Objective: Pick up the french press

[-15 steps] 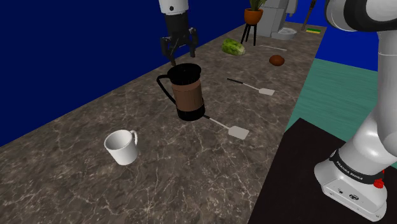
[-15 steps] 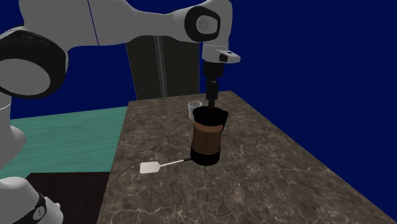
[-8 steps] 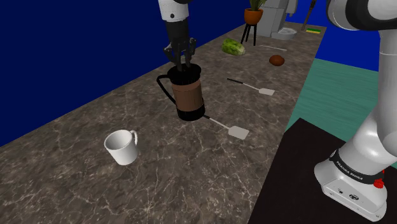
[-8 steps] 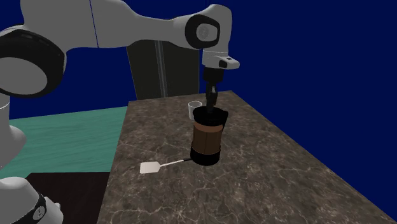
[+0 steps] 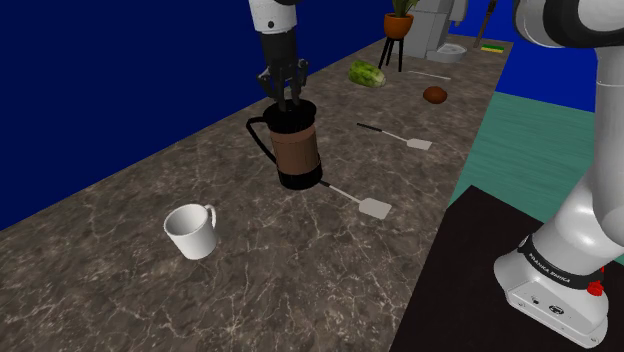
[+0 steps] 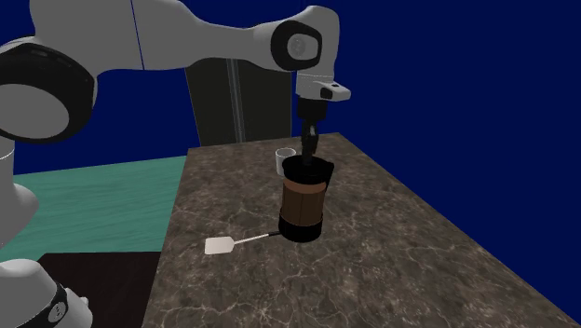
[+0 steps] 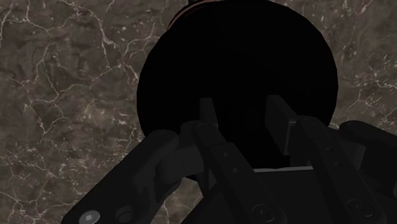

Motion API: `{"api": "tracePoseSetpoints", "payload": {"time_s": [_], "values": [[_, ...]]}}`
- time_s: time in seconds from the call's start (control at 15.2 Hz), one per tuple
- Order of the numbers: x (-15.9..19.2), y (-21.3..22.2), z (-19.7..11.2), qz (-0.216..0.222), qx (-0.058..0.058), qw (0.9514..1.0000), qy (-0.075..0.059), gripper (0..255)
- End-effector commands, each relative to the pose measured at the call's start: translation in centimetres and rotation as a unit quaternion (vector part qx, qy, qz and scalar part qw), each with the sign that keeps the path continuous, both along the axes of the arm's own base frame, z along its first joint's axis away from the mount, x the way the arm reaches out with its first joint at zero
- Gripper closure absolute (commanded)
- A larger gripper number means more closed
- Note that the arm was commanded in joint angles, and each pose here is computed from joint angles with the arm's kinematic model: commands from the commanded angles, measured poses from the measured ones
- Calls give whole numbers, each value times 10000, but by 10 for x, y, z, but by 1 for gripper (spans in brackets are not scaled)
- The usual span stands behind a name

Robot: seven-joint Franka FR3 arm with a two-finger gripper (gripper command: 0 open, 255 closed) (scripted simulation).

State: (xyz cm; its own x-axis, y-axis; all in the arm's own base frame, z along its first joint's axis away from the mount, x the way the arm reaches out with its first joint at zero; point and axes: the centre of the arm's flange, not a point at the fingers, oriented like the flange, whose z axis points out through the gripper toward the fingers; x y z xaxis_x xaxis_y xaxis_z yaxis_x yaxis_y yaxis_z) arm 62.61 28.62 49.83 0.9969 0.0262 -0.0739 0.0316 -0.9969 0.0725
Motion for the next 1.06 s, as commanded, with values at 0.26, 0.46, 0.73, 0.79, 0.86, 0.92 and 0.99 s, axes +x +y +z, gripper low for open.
{"api": "tracePoseSetpoints", "payload": {"time_s": [0.26,0.46,0.73,0.79,0.86,0.92,0.99], "values": [[0,0,30,0,1,10000,-4,255],[0,0,46,0,1,10000,-4,255],[0,0,67,0,1,10000,-4,255],[0,0,72,0,1,10000,-4,255],[0,0,77,0,1,10000,-4,255],[0,0,78,0,1,10000,-4,255],[0,0,78,0,1,10000,-4,255]]}}
